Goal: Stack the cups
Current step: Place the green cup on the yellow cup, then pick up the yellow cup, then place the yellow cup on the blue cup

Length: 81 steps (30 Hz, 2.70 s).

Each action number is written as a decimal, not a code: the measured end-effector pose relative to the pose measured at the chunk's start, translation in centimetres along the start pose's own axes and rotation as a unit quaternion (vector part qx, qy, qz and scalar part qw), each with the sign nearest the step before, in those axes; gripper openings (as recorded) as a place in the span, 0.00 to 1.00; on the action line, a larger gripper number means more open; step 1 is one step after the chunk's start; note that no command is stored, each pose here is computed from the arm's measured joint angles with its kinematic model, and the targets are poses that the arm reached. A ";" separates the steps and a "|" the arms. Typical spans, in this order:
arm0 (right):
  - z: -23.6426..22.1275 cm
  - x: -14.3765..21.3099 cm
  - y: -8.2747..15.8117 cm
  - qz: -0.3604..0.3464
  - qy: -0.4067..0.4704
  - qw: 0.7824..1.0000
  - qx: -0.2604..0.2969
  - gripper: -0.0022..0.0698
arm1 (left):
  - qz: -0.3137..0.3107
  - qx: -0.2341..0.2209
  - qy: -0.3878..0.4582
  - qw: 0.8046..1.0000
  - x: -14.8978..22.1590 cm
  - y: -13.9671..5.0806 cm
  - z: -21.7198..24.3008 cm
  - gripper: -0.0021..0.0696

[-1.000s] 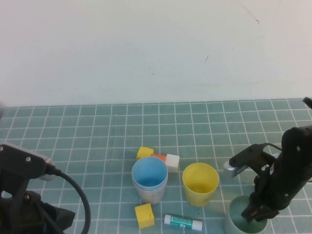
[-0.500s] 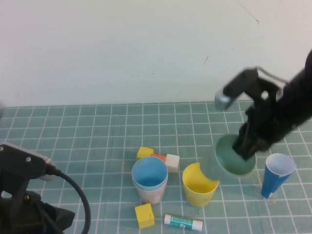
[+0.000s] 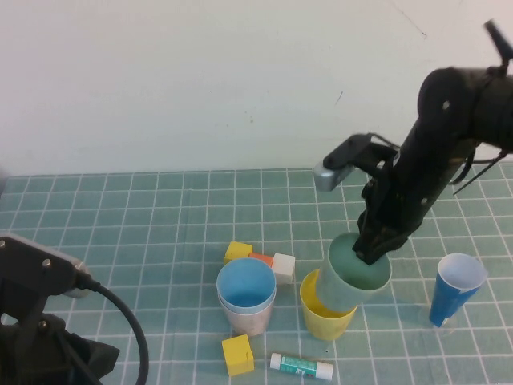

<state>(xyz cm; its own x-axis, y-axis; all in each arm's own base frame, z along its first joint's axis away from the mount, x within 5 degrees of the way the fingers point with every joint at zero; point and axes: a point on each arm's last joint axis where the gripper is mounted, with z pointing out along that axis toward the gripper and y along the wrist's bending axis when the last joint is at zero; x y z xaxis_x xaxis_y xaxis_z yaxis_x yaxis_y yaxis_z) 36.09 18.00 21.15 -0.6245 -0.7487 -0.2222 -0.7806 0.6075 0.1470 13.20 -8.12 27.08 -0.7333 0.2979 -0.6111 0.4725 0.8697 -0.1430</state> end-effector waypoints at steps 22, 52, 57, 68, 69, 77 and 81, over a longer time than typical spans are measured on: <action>5.4 -0.9 -1.5 0.005 -0.010 1.000 -0.015 0.54 | 0.016 -0.014 0.001 1.000 0.0 0.3 0.0 0.03; -5.0 -9.0 7.8 -0.159 -0.130 0.979 0.021 0.07 | 0.018 -0.015 0.006 1.000 0.1 0.3 0.0 0.03; -0.1 -8.8 6.3 -0.138 -0.046 0.989 0.017 0.07 | 0.019 -0.015 0.006 1.000 0.1 0.3 0.0 0.03; 3.1 -9.4 5.8 -0.119 -0.051 0.992 0.002 0.07 | 0.016 -0.017 0.040 0.999 2.0 0.6 1.2 0.03; 3.1 -9.4 5.8 -0.117 -0.053 0.992 -0.001 0.08 | 0.014 -0.017 0.044 0.999 2.2 0.6 1.3 0.03; 3.1 -9.5 6.0 -0.111 -0.061 0.992 -0.013 0.35 | 0.011 -0.017 0.049 0.999 2.5 0.6 1.5 0.03; 2.9 -9.4 6.1 -0.111 -0.054 0.992 -0.018 0.46 | 0.012 -0.017 0.035 0.999 2.5 0.6 1.0 0.03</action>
<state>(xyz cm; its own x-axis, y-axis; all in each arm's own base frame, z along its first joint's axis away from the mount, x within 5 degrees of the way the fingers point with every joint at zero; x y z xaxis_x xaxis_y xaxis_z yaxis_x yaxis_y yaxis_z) 37.22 29.52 21.33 -0.4321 -0.8292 -0.3545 -0.9003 0.4193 0.1167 12.15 -7.28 24.68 -0.7545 0.3447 -0.5584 0.4749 0.8741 -0.1021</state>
